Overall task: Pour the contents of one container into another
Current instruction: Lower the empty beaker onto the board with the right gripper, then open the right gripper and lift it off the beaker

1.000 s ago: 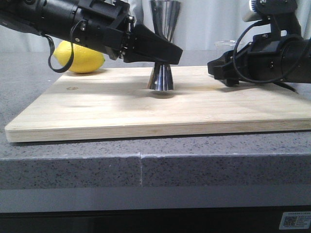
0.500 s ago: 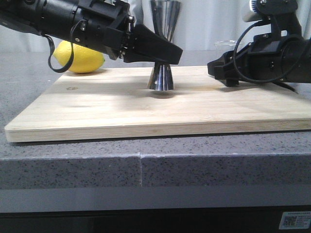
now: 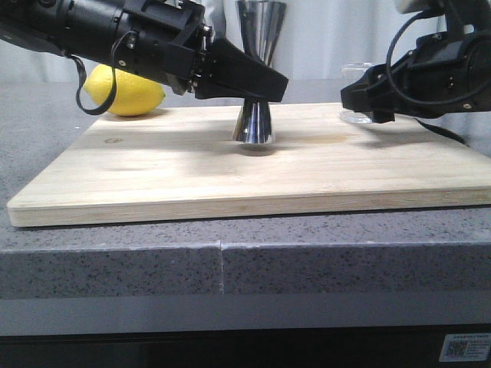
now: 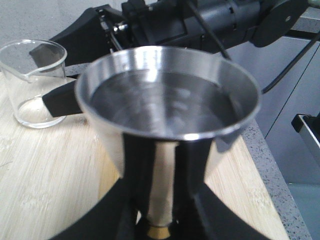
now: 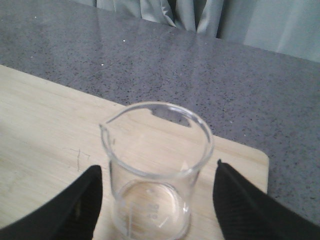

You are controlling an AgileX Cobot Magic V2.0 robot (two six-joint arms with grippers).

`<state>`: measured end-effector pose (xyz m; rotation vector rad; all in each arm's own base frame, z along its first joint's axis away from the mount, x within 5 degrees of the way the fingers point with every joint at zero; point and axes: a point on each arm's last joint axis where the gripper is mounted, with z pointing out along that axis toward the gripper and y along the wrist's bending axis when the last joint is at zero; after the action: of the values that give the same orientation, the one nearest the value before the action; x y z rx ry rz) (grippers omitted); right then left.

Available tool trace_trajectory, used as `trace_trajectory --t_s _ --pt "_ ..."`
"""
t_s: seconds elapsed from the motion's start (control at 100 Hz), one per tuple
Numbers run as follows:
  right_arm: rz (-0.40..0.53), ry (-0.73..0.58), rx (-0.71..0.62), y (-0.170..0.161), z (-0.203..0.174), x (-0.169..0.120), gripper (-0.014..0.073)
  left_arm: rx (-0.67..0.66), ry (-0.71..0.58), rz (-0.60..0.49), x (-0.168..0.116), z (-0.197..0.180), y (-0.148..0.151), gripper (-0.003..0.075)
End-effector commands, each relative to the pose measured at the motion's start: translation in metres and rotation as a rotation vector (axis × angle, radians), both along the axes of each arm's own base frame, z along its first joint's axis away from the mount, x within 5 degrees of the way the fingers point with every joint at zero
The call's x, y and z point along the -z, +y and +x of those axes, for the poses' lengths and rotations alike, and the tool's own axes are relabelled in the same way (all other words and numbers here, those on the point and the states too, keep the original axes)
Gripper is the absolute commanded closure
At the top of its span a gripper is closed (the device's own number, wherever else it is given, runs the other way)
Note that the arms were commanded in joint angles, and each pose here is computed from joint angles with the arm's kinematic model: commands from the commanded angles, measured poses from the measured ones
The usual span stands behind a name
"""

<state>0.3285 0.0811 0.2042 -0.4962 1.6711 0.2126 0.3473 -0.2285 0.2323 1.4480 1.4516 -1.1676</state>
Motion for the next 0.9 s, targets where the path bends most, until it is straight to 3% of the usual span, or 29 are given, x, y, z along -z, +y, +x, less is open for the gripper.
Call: trace_trajectory --t_s 0.0,0.26,0.49,0.89 --pt "0.04 -0.123 -0.007 -0.001 -0.005 -0.029 0.0163 0.045 -0.034 -0.125 -0.043 -0.011 -0.002 0.0606" --pt "0.045 -0.11 -0.007 -0.004 -0.028 -0.03 0.0163 0.045 -0.034 -0.125 -0.043 -0.011 -0.002 0.0606" --pt "0.103 -0.135 -0.013 -0.006 -0.045 -0.046 0.0163 0.041 -0.035 -0.124 -0.043 -0.011 -0.002 0.0606" --pt "0.036 -0.185 0.002 -0.014 -0.079 -0.081 0.0163 0.041 -0.035 -0.124 -0.043 -0.011 -0.002 0.0606"
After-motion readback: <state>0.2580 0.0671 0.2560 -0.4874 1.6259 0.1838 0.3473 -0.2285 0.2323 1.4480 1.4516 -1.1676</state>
